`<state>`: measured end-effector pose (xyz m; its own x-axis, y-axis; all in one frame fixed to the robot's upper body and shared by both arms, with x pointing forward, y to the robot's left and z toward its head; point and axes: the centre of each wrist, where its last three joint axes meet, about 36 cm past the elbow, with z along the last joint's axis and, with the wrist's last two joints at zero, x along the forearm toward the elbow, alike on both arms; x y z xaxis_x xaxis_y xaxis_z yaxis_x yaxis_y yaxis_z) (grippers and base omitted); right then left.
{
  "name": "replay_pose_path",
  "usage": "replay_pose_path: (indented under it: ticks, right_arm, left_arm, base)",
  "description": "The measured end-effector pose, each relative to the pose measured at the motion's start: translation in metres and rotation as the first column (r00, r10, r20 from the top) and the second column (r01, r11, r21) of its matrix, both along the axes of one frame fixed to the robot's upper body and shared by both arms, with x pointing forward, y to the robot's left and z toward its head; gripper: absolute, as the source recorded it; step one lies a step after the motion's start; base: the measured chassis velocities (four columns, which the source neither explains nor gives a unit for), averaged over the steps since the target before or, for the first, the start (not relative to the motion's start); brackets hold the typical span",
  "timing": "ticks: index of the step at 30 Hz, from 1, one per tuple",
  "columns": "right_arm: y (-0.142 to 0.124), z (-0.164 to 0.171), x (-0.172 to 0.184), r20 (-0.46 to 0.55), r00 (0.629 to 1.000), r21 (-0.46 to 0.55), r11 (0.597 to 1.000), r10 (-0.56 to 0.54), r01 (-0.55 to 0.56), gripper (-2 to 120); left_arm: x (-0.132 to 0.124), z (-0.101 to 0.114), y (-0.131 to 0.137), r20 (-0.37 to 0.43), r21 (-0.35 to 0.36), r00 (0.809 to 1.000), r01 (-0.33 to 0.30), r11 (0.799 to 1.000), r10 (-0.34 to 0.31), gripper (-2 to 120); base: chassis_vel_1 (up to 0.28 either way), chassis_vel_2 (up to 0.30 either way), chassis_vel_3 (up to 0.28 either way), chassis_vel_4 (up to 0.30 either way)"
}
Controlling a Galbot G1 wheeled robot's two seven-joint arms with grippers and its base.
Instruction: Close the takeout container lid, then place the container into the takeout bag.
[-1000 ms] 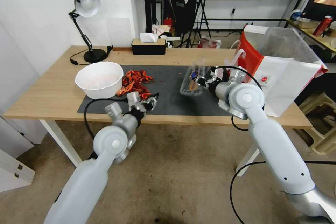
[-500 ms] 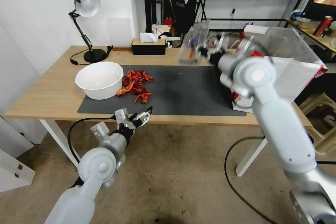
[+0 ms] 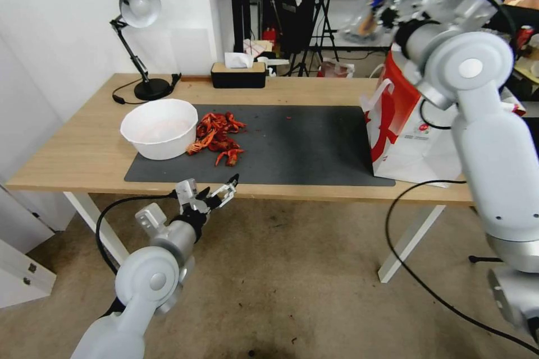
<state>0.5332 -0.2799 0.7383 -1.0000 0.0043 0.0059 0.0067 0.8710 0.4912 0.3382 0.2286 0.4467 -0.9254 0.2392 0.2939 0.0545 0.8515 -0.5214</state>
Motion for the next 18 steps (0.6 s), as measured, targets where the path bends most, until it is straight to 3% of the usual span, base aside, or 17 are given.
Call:
replay_pose_path:
  ticks: [2,3,6,7,10,11,15,18]
  right_arm:
    - [-0.014,-0.006,-0.004,-0.007,1.0,-0.021,0.999,-0.03,0.03,9]
    - [-0.014,-0.006,-0.004,-0.007,1.0,-0.021,0.999,-0.03,0.03,9]
    - [-0.028,-0.017,-0.008,-0.021,0.998,-0.045,0.998,-0.05,0.049,9]
    - [-0.028,-0.017,-0.008,-0.021,0.998,-0.045,0.998,-0.05,0.049,9]
    - [-0.034,-0.025,-0.01,-0.032,0.997,-0.059,0.996,-0.066,0.064,9]
    - [-0.035,-0.027,-0.01,-0.035,0.997,-0.062,0.996,-0.069,0.067,9]
    - [-0.036,-0.028,-0.011,-0.036,0.996,-0.069,0.995,-0.079,0.076,9]
    - [-0.038,-0.031,-0.011,-0.027,0.994,-0.106,0.989,-0.103,0.099,9]
  left_arm:
    - [-0.015,-0.015,0.002,0.027,0.116,0.999,-0.024,0.993,0.021,100]
    - [-0.015,-0.015,0.002,0.027,0.116,0.999,-0.024,0.993,0.021,100]
    - [-0.031,-0.038,0.001,0.072,0.288,0.996,-0.062,0.956,0.042,100]
    - [-0.031,-0.038,0.001,0.072,0.288,0.996,-0.062,0.956,0.042,100]
    - [-0.037,-0.064,0.002,0.184,0.483,0.982,-0.119,0.868,0.032,100]
    - [-0.04,-0.07,0.001,0.203,0.507,0.979,-0.121,0.853,0.019,100]
    - [-0.046,-0.082,0.001,0.239,0.543,0.971,-0.107,0.833,-0.031,100]
    - [-0.049,-0.088,0.001,0.251,0.54,0.967,-0.11,0.835,-0.035,100]
  base:
    - [0.0,0.0,0.0,0.0]
    - [0.0,0.0,0.0,0.0]
    - [0.0,0.0,0.0,0.0]
    - [0.0,0.0,0.0,0.0]
    - [0.0,0.0,0.0,0.0]
    - [0.0,0.0,0.0,0.0]
    - [0.0,0.0,0.0,0.0]
    - [0.0,0.0,0.0,0.0]
